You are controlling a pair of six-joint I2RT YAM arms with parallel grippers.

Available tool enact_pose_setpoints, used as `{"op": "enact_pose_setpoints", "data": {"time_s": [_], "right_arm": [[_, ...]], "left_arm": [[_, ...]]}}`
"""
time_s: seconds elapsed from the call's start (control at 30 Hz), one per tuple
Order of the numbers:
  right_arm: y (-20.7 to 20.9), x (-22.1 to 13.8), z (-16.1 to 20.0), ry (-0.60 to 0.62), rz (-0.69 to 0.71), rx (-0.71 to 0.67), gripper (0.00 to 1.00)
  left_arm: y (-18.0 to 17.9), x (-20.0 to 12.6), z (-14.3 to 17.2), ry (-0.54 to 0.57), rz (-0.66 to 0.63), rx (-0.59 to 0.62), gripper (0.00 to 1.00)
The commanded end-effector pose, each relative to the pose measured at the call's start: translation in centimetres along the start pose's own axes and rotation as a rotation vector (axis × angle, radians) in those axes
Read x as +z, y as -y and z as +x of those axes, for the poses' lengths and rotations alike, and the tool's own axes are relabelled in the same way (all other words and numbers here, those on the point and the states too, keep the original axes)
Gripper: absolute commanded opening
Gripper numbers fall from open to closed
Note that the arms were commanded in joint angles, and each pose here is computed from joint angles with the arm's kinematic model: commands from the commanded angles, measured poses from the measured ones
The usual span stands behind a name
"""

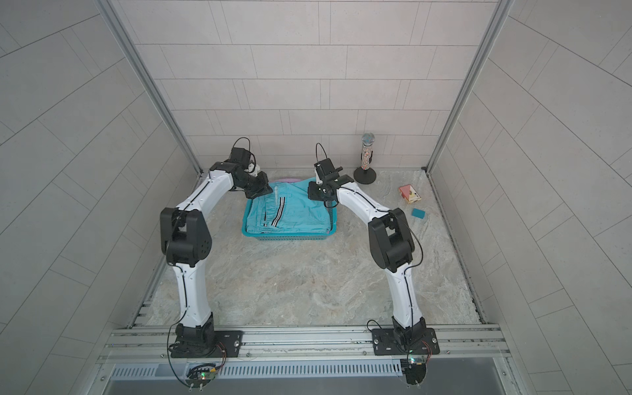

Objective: Put the folded long pants in the basket
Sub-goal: Place the long pant in the basket, then reset both arms

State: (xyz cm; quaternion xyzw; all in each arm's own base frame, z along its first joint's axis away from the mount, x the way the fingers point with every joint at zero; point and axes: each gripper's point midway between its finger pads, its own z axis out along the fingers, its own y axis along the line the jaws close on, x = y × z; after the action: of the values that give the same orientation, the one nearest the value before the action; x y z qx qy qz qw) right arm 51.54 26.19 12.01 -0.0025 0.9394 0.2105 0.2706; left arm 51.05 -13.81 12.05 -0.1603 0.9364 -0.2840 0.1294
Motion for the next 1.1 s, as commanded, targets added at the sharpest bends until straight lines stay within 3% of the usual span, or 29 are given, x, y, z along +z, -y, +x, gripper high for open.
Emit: {"op": "enact_pose_setpoints", "data": {"time_s": [0.0, 0.17, 0.2, 0.27, 0.33, 0.43, 0.47, 0.5, 0.53, 0.6, 0.7, 0.77, 0.83, 0.93, 1.07], "right_arm": [[1.2, -1.1, -0.1, -0.009, 0.053, -0.003, 0.22], [-0.3, -5.6, -3.4, 0.077, 0.03, -0.044, 0.24], [-1.0, -7.5, -4.5, 0.116, 0.018, -0.06, 0.24], [-2.2, -11.7, -6.3, 0.198, 0.0, -0.095, 0.28], [-2.5, -15.8, -7.2, 0.282, 0.006, -0.142, 0.39], [0.1, -21.3, -7.6, 0.465, 0.131, -0.161, 0.53], [1.6, -22.6, -7.4, 0.524, 0.185, -0.153, 0.59], [3.5, -24.2, -6.9, 0.598, 0.256, -0.132, 0.72], [5.7, -25.3, -6.0, 0.671, 0.322, -0.109, 0.85], [8.9, -27.0, -3.9, 0.789, 0.416, -0.093, 1.0], [12.5, -27.2, 0.2, 0.911, 0.493, -0.16, 1.0], [14.7, -26.4, 3.2, 0.935, 0.547, -0.209, 1.0], [17.3, -25.4, 5.4, 0.886, 0.631, -0.21, 1.0], [21.0, -23.0, 8.3, 0.759, 0.734, -0.205, 1.0], [24.7, -21.9, 11.2, 0.816, 0.81, -0.13, 1.0]], "left_arm": [[-0.4, -0.8, 0.6, -0.019, -0.016, -0.001, 0.0], [2.3, -5.1, -0.7, 0.082, 0.03, 0.051, 0.01], [3.3, -6.6, -0.9, 0.11, 0.045, 0.071, 0.07], [4.8, -10.1, -1.3, 0.187, 0.055, 0.11, 0.36], [5.6, -14.3, -1.6, 0.308, 0.035, 0.151, 0.65], [4.5, -19.5, -2.1, 0.554, -0.031, 0.179, 0.82], [3.6, -20.8, -2.2, 0.638, -0.057, 0.172, 0.92], [2.1, -22.2, -2.2, 0.742, -0.099, 0.151, 1.0], [0.3, -23.0, -2.1, 0.838, -0.148, 0.138, 1.0], [-3.0, -23.4, -1.4, 0.976, -0.223, 0.13, 1.0], [-7.2, -23.4, 0.5, 1.163, -0.301, 0.159, 1.0], [-9.3, -22.6, 1.9, 1.227, -0.356, 0.238, 1.0], [-11.8, -21.3, 3.1, 1.22, -0.465, 0.291, 1.0], [-16.6, -19.1, 4.3, 1.142, -0.663, 0.237, 1.0], [-18.2, -18.4, 4.5, 1.137, -0.714, 0.213, 1.0]]}}
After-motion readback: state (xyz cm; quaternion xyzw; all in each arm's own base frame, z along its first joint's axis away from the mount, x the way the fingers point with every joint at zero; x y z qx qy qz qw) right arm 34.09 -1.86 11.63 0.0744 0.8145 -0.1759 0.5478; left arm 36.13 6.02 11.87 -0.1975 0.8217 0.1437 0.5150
